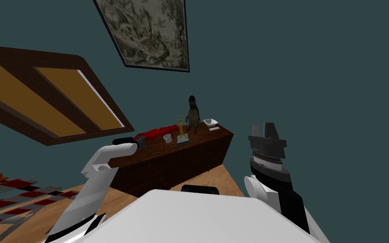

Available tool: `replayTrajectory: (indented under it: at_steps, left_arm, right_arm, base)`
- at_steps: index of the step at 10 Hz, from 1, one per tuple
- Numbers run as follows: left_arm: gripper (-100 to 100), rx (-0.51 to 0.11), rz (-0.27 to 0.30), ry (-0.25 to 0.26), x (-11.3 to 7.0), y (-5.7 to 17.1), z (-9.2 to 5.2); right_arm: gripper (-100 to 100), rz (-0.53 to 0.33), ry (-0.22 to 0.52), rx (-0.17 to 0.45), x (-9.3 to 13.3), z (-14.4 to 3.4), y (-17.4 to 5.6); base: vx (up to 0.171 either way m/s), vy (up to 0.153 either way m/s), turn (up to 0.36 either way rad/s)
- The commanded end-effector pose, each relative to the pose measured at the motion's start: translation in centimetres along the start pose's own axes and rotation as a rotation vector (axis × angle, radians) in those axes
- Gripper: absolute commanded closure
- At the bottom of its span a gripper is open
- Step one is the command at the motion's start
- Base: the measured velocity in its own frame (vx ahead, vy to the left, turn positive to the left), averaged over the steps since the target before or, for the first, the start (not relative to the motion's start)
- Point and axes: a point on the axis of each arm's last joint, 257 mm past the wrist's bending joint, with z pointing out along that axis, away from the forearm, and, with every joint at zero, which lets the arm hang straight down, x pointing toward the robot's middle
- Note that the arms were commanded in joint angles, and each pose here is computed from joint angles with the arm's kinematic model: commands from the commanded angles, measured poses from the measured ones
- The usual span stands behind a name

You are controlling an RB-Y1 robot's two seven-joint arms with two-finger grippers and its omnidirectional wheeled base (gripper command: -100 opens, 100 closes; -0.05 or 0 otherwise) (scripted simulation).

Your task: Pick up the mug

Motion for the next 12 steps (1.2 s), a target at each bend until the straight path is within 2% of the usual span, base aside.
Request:
replayTrajectory:
  at_steps: [1,2,5,6,7,8,10,12]
  left_arm:
    - [-100,-0.053,-0.031,-0.012,-1.1,1.1,0.0]
    - [-100,-0.07,-0.031,-0.015,-1.1,1.5,0.0]
    - [-100,-0.156,-0.081,-0.035,-2.7,3.3,-0.2]
    - [-100,-0.164,-0.081,-0.036,-2.7,3.5,-0.2]
    - [-100,-0.204,-0.105,-0.046,-3.4,4.3,-0.4]
    - [-100,-0.206,-0.105,-0.047,-3.4,4.4,-0.4]
    - [-100,-0.27,-0.148,-0.064,-4.6,5.6,-0.9]
    - [-100,-0.315,-0.167,-0.075,-5.1,6.6,-1.3]
  right_arm:
    - [0,0.0,0.0,0.0,0.0,0.0,0.0]
    - [0,0.0,0.0,0.0,0.0,0.0,0.0]
    - [0,0.0,0.0,0.0,0.0,0.0,0.0]
    - [0,0.0,0.0,0.0,0.0,0.0,0.0]
    - [0,0.0,0.0,0.0,0.0,0.0,0.0]
    - [0,0.0,0.0,0.0,0.0,0.0,0.0]
    - [0,0.0,0.0,0.0,0.0,0.0,0.0]
    - [0,0.0,0.0,0.0,0.0,0.0,0.0]
  base:
    - [0.057,-0.089,-0.138]
    - [0.05,-0.076,-0.055]
    - [0.05,-0.08,-0.096]
    - [0.053,-0.066,-0.051]
    - [0.053,-0.075,-0.137]
    - [0.042,-0.064,-0.051]
    - [0.065,-0.089,-0.122]
    - [0.066,-0.067,-0.063]
